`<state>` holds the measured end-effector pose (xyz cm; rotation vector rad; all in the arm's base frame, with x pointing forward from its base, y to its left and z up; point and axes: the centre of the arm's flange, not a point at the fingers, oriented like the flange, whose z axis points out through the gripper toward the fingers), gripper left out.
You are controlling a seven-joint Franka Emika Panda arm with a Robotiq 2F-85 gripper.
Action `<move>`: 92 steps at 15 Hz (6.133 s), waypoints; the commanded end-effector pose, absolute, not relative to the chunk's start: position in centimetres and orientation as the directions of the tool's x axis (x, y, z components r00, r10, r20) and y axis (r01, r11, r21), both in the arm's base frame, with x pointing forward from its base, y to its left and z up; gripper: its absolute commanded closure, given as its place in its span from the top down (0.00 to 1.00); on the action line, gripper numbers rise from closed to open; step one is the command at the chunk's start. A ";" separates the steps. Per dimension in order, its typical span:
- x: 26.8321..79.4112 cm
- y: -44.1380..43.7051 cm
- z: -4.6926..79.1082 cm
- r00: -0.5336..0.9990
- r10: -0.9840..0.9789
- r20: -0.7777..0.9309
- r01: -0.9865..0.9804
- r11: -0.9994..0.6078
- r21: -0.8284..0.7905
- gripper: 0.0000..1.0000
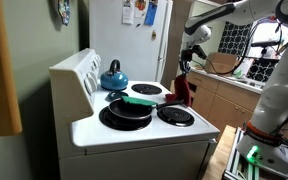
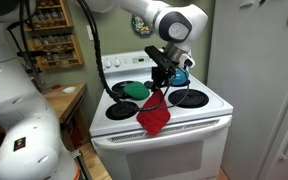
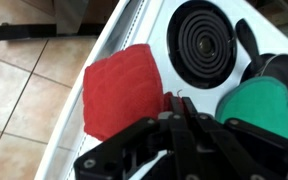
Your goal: Unfold the red towel on the stove
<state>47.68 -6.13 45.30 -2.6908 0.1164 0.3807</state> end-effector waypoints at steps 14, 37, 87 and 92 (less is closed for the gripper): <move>56.1 -3.7 43.4 0.915 -0.082 0.396 -0.101 -0.995 0.027 0.01; 57.8 1.0 44.1 0.870 -0.061 0.490 -0.023 -0.996 -0.082 0.87; 58.6 10.6 34.9 0.927 0.364 0.092 0.359 -0.931 0.063 0.00; 56.4 13.4 37.3 0.946 0.324 0.005 0.323 -0.942 -0.087 0.01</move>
